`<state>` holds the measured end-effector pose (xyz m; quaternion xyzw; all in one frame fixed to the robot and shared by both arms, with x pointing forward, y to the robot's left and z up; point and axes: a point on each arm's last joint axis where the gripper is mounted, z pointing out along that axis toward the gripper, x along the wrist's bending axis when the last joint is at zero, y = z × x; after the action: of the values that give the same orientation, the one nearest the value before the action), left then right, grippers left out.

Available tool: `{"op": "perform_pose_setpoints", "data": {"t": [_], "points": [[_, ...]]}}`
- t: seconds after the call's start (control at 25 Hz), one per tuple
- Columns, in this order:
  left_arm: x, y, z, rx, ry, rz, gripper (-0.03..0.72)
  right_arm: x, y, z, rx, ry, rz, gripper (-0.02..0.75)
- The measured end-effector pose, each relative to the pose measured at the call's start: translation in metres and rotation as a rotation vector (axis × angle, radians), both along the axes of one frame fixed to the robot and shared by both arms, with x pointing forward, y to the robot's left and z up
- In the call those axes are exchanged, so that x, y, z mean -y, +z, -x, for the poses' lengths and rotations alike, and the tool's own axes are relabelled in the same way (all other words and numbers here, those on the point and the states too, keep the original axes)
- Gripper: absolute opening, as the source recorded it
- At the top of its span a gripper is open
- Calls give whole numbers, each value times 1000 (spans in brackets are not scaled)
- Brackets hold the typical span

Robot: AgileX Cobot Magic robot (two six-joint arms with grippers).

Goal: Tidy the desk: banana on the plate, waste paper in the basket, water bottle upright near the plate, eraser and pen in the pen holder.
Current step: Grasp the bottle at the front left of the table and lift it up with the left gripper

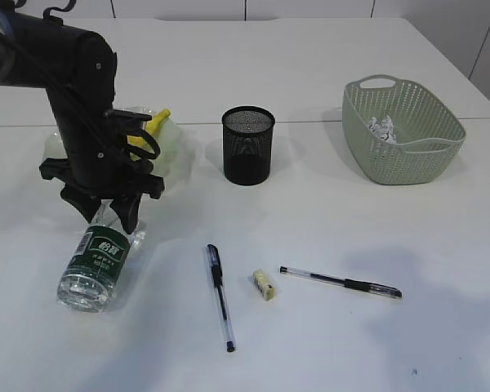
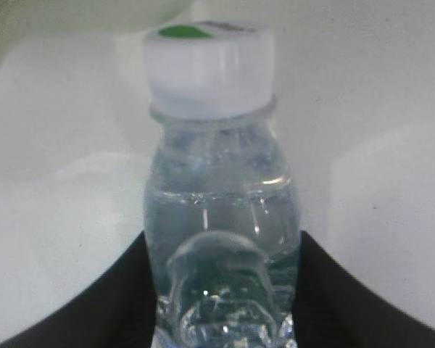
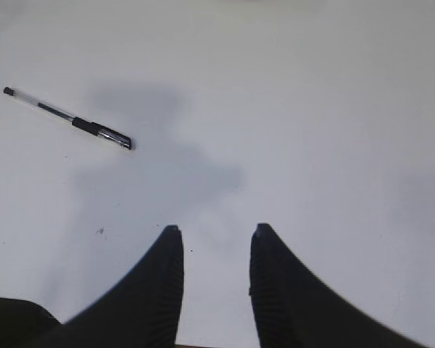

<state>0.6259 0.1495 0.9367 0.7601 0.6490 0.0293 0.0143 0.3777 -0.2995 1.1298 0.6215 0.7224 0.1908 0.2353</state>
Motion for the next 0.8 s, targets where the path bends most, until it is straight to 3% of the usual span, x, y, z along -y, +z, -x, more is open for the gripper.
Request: {"op": "perform_pose_setpoints", "data": {"t": [0.52, 0.8], "points": [[34, 22, 12, 105, -95, 41, 353, 0, 0, 0, -2, 0, 0, 239], [36, 37, 13, 169, -114, 53, 353, 0, 0, 0, -3, 0, 0, 239]]}}
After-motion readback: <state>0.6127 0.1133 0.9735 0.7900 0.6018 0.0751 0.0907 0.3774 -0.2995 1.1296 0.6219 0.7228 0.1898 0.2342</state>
